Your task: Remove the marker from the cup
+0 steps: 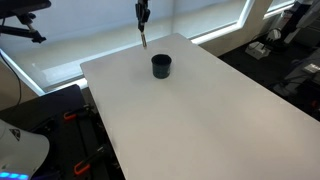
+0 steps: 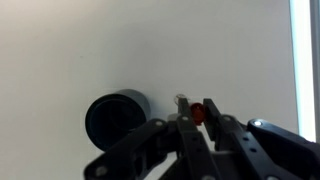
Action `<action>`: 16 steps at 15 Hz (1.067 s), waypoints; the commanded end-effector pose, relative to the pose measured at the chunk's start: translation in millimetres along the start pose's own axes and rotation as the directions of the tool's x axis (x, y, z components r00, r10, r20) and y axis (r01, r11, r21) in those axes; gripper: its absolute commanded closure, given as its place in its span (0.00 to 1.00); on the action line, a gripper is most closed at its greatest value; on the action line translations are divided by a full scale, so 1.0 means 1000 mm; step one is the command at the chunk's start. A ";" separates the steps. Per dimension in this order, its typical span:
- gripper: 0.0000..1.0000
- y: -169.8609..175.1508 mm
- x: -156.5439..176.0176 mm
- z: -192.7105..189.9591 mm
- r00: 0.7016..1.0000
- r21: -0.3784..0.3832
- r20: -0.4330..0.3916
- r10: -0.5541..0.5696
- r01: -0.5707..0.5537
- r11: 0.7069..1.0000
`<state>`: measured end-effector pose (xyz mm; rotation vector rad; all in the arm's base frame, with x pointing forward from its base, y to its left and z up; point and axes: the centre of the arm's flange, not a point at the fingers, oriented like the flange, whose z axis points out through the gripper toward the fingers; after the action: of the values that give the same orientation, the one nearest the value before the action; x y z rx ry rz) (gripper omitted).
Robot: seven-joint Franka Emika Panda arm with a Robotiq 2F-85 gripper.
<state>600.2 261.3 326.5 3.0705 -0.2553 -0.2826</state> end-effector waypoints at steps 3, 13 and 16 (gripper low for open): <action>0.95 0.014 -0.005 0.054 0.999 -0.048 0.047 0.015 -0.013 0.999; 0.95 0.042 0.004 0.121 0.995 -0.107 0.067 0.074 -0.067 0.992; 0.95 0.044 0.003 0.121 0.995 -0.103 0.067 0.076 -0.069 0.992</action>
<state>583.4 217.1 215.8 2.9605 -0.3231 -0.4189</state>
